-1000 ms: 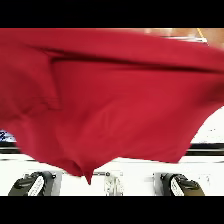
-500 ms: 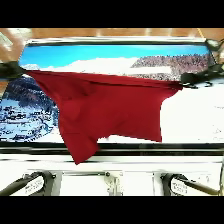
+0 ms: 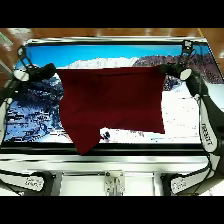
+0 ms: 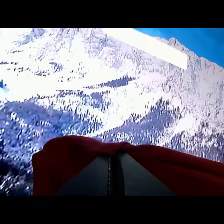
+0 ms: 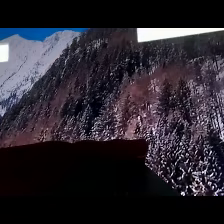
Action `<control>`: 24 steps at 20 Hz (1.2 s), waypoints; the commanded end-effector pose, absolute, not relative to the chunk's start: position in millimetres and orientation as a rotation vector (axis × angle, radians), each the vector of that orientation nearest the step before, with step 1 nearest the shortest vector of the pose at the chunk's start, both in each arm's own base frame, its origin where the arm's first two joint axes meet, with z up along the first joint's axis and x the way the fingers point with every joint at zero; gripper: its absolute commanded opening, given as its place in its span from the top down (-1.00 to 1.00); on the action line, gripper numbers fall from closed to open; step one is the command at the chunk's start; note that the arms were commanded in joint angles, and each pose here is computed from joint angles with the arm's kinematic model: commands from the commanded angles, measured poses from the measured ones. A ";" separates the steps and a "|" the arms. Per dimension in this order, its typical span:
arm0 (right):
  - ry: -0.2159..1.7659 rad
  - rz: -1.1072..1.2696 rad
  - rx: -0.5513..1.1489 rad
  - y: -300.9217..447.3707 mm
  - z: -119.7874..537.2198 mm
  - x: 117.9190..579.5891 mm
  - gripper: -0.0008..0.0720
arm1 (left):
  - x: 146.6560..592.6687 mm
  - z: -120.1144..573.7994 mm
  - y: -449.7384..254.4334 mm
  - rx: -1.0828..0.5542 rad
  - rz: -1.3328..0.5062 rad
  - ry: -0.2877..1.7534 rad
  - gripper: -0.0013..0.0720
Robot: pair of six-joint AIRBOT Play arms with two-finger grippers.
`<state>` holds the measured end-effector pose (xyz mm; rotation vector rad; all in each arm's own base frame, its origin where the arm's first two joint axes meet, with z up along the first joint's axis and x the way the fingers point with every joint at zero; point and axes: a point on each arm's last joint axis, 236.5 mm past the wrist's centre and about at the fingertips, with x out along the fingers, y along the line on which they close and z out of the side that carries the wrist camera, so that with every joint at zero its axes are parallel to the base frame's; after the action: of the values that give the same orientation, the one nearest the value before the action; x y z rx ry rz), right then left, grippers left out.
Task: Fold the shirts.
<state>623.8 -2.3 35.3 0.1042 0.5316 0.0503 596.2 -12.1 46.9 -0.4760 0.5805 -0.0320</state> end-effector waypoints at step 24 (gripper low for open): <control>1.318 0.135 0.106 8.9 -105.8 487.1 0.51 | 468.3 -84.2 -33.8 -0.325 -0.272 1.408 0.35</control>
<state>488.5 11.9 -104.2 0.0906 1.3089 0.1543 476.2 -26.5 -81.8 -0.2862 1.3702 -0.2509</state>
